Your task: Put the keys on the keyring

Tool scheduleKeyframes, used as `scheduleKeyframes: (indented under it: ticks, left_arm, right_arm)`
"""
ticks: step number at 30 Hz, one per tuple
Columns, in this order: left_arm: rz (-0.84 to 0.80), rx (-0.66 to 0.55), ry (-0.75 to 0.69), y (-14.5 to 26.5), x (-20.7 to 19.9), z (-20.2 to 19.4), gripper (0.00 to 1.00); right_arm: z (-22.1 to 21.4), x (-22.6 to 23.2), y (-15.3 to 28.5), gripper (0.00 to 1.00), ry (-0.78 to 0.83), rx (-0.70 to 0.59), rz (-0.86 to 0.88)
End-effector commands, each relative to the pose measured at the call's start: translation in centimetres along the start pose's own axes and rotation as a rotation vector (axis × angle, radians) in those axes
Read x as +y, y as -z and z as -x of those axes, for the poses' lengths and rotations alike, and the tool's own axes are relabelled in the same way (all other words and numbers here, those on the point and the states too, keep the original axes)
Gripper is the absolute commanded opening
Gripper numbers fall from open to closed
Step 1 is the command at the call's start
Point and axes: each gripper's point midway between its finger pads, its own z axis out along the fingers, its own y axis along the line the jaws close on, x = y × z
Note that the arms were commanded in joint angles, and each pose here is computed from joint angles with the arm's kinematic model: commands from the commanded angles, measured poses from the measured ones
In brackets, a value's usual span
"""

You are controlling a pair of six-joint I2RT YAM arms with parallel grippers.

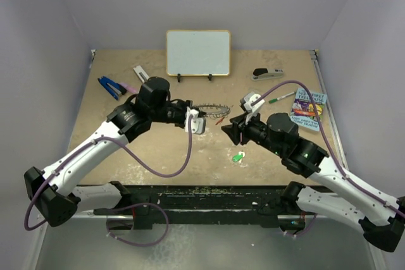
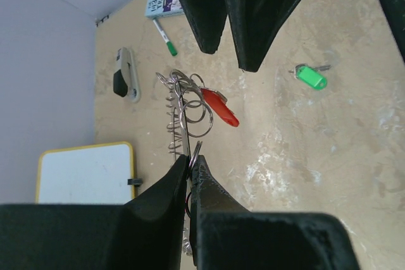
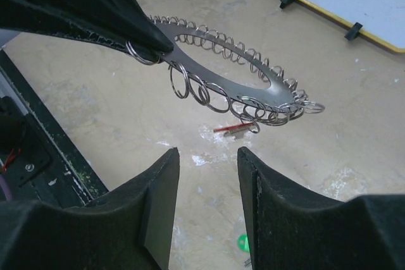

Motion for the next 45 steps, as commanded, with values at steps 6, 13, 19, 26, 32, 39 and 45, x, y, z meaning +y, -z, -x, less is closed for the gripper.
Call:
scheduleKeyframes:
  ticks: [6, 13, 19, 26, 32, 39, 45]
  left_arm:
    - [-0.172, -0.011, 0.231, 1.3, -1.4, 3.3, 0.04]
    - [-0.226, 0.002, 0.312, 1.2, -2.2, 3.6, 0.04]
    - [-0.23, 0.001, 0.33, 0.8, -1.4, 4.1, 0.04]
    - [-0.229, -0.021, 0.336, 0.8, -1.2, 4.7, 0.04]
    - [-0.23, -0.043, 0.352, 0.7, -1.0, 5.3, 0.04]
    - [-0.226, -0.05, 0.354, 0.8, -0.8, 5.8, 0.04]
    - [-0.232, -0.057, 0.354, 0.8, -0.9, 6.0, 0.04]
  right_arm:
    - [5.8, 2.1, 2.1, 0.44, 0.071, -0.102, 0.117]
    - [8.0, 3.8, 1.8, 0.43, 0.088, -0.126, 0.196]
    - [8.1, 4.9, 1.0, 0.42, 0.094, -0.112, 0.257]
    - [7.3, 5.6, 0.5, 0.43, 0.08, -0.095, 0.297]
    - [7.1, 5.9, -0.1, 0.43, 0.078, -0.09, 0.313]
    - [6.6, 6.3, -0.9, 0.42, 0.078, -0.07, 0.334]
    - [6.4, 6.4, -1.2, 0.41, 0.079, -0.062, 0.336]
